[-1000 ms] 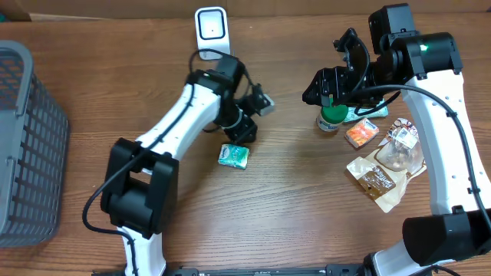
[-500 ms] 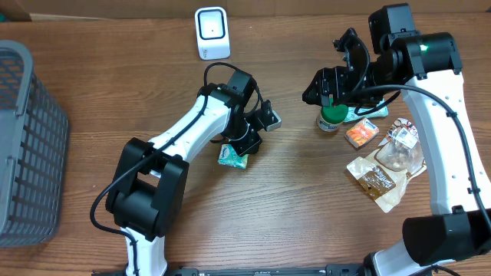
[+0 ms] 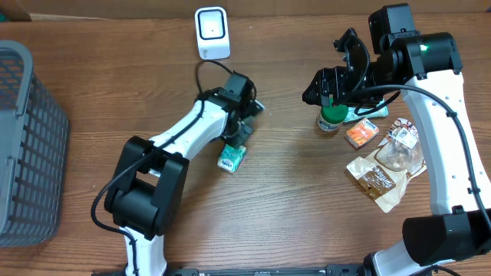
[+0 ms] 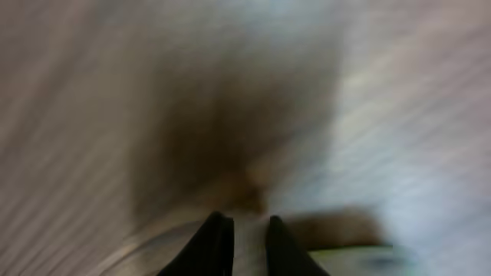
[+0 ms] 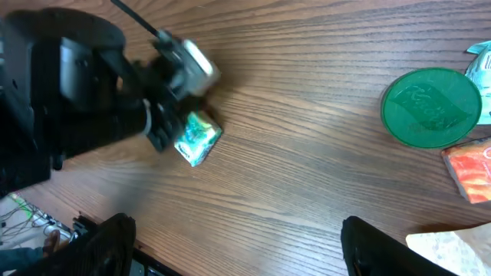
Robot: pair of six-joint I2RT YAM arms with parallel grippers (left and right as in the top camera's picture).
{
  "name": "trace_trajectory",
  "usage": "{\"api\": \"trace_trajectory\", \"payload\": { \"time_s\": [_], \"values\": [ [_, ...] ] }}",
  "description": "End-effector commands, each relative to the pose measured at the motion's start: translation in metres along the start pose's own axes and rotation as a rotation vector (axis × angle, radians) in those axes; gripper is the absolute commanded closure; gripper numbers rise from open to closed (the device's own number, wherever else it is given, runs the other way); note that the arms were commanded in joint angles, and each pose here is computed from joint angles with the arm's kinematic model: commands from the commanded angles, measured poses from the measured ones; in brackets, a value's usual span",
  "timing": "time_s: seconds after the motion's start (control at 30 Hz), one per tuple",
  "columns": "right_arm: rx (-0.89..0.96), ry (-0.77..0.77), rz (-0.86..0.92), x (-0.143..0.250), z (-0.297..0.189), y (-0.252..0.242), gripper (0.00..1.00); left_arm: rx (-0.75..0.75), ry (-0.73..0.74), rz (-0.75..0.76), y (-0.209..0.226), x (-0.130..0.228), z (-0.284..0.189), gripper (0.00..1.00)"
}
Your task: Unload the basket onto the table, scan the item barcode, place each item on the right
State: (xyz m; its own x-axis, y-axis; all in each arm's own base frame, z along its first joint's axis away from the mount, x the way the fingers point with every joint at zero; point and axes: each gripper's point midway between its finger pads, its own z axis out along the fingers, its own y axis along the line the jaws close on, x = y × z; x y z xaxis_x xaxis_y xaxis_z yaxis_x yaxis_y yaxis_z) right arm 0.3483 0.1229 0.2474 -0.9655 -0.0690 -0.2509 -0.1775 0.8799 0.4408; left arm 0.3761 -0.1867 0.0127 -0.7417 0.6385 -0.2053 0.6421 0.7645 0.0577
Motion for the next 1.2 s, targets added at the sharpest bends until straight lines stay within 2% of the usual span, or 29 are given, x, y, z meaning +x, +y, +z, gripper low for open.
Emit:
{"api": "trace_trajectory", "payload": {
  "time_s": [0.0,0.1,0.2,0.37,0.5,0.67,0.73,0.77,0.83,1.0,1.07,1.17],
  "values": [
    [0.001,-0.004,-0.011,0.0,0.0,0.002,0.16,-0.23,0.064,-0.364,0.067,0.028,0.001,0.81],
    [-0.007,-0.009,-0.006,-0.001,0.0,0.003,0.16,-0.227,0.091,-0.522,0.087,0.038,-0.011,0.86],
    [-0.015,-0.01,-0.002,-0.002,0.0,0.004,0.16,-0.182,0.092,-0.574,0.094,0.033,-0.029,0.87],
    [-0.016,0.001,0.08,0.0,0.011,0.001,0.18,-0.029,0.079,-0.53,0.082,0.013,-0.062,0.87],
    [-0.022,0.037,0.147,0.008,0.044,-0.003,0.22,0.002,0.081,-0.526,0.077,0.012,-0.063,0.86],
    [-0.077,0.042,0.056,0.013,0.091,0.023,0.25,-0.002,0.073,-0.548,0.078,0.011,-0.061,0.83],
    [-0.066,0.042,0.033,0.013,0.106,0.031,0.26,-0.005,0.07,-0.582,0.078,0.01,-0.061,0.87],
    [-0.056,0.048,0.018,0.013,0.114,0.034,0.25,0.004,0.074,-0.596,0.077,0.011,-0.061,0.91],
    [-0.05,0.063,-0.006,0.015,0.127,0.04,0.26,0.023,0.1,-0.598,0.071,0.016,-0.06,0.96],
    [-0.001,0.056,0.044,0.012,0.132,0.03,0.26,0.05,0.219,-0.599,0.054,0.048,-0.047,0.96],
    [0.005,0.049,0.069,0.009,0.129,0.02,0.26,0.137,0.279,-0.596,0.028,0.068,-0.028,0.96],
    [0.011,0.046,0.087,0.007,0.126,0.013,0.25,0.227,0.297,-0.562,0.0,0.076,-0.014,0.96]
  ]
}}
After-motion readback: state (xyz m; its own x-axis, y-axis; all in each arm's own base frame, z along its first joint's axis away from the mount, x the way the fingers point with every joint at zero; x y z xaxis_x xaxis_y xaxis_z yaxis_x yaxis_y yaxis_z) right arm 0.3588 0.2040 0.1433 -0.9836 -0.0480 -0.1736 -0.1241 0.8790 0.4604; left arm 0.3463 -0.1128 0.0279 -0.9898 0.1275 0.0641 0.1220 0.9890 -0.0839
